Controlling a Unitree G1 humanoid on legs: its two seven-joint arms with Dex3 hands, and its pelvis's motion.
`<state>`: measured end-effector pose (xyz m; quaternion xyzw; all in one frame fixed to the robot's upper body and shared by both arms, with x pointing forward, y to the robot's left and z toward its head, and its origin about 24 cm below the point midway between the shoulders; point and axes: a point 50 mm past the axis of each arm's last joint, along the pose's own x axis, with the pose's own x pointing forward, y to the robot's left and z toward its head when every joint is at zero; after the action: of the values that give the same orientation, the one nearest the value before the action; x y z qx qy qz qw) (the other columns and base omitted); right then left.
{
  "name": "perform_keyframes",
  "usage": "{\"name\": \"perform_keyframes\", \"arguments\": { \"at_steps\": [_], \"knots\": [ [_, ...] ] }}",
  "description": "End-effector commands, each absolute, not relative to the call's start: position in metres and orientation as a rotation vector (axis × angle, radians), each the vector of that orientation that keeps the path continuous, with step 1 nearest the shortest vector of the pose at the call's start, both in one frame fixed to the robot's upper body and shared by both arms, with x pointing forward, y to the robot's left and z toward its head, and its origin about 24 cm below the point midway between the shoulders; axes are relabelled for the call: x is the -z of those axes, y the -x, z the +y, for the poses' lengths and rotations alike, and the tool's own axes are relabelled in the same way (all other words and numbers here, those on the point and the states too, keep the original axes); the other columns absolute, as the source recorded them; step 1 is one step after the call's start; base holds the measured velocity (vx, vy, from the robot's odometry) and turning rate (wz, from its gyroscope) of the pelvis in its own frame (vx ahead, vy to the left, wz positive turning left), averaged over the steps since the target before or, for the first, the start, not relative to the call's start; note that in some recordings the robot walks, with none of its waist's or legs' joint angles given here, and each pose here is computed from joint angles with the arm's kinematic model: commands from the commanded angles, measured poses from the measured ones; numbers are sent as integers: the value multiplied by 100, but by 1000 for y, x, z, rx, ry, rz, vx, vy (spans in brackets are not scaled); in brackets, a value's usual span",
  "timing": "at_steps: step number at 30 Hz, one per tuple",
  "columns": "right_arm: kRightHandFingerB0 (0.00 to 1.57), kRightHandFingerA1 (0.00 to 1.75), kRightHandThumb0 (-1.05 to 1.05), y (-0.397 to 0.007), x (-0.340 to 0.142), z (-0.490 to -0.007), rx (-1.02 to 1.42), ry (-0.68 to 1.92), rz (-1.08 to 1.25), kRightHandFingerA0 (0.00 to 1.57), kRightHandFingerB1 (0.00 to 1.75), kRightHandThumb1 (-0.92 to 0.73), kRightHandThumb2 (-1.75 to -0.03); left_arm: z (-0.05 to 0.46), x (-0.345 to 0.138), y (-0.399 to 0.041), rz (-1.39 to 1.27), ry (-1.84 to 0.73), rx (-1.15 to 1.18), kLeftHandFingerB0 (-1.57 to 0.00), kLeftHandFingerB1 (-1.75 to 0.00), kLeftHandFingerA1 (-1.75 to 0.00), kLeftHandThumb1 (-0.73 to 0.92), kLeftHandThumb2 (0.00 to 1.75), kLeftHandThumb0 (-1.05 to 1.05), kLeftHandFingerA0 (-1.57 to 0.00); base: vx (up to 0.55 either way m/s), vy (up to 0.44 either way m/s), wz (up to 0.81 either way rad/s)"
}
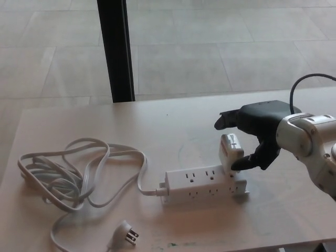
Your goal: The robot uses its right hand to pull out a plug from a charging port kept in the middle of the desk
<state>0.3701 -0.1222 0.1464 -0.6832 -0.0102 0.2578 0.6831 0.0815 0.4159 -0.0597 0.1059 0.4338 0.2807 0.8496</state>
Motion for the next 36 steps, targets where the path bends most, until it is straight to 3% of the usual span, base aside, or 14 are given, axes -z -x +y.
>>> {"name": "perform_keyframes", "arguments": {
  "at_steps": [1, 2, 3, 4, 6, 7, 11, 14, 15, 16, 19, 20, 24, 36],
  "knots": [
    [35, 145, -69, -370, -138, -126, -599, 1552, 26, 76, 39, -57, -63, 420, 56, -79, 909, -234, -617, -46, -41, -57, 73, 62, -69, -68, 0, 0, 0],
    [30, 124, -71, -370, -137, -127, -601, 1544, 26, 85, 50, -50, -87, 420, 56, -80, 907, -233, -619, -46, -41, -58, 73, 62, -69, -69, 0, 0, 0],
    [37, 132, -67, -370, -137, -128, -602, 1554, 34, 71, 39, -62, -60, 420, 56, -80, 902, -229, -621, -45, -41, -58, 74, 62, -69, -70, 0, 0, 0],
    [30, 104, -68, -369, -136, -131, -603, 1543, 40, 66, 52, -48, -92, 420, 56, -79, 896, -218, -622, -46, -40, -57, 73, 62, -69, -71, 0, 0, 0],
    [30, 104, -68, -369, -135, -133, -602, 1537, 49, 66, 52, -48, -92, 420, 57, -79, 891, -211, -625, -46, -40, -57, 73, 62, -69, -71, 0, 0, 0],
    [39, 119, -68, -369, -134, -135, -602, 1538, 54, 65, 38, -61, -61, 419, 57, -80, 891, -210, -628, -48, -43, -58, 73, 62, -69, -71, 0, 0, 0],
    [36, 151, -69, -371, -129, -144, -577, 1578, 114, 76, 39, -58, -63, 419, 58, -78, 886, -208, -626, -53, -44, -56, 74, 62, -69, -71, 0, 0, 0],
    [33, 152, -72, -372, -126, -150, -565, 1624, 142, 78, 38, -59, -64, 419, 58, -78, 887, -210, -630, -54, -45, -56, 74, 62, -68, -70, 0, 0, 0],
    [23, 122, -69, -373, -126, -153, -553, 1630, 163, 78, 47, -47, -91, 419, 58, -77, 889, -223, -624, -53, -44, -54, 75, 63, -69, -69, 0, 0, 0],
    [34, 154, -68, -374, -127, -155, -545, 1627, 165, 76, 38, -57, -62, 419, 58, -78, 890, -212, -634, -53, -45, -55, 74, 62, -70, -69, 0, 0, 0],
    [26, 123, -65, -374, -128, -160, -533, 1616, 195, 84, 48, -46, -88, 420, 58, -78, 889, -216, -626, -52, -43, -54, 75, 63, -69, -68, 0, 0, 0],
    [36, 143, -67, -374, -127, -160, -535, 1615, 196, 81, 38, -55, -63, 420, 58, -77, 886, -221, -625, -52, -44, -56, 75, 63, -68, -69, 0, 0, 0],
    [55, 111, -55, -371, -119, -152, -571, 1531, 159, 71, 44, -66, -60, 418, 59, -77, 879, -198, -645, -55, -46, -56, 77, 63, -70, -71, 0, 0, 0],
    [77, 145, -41, -362, -111, -135, -599, 1480, 147, 72, 56, -62, -62, 416, 61, -76, 871, -199, -644, -55, -46, -56, 82, 65, -71, -72, 0, 0, 0]
  ]
}}
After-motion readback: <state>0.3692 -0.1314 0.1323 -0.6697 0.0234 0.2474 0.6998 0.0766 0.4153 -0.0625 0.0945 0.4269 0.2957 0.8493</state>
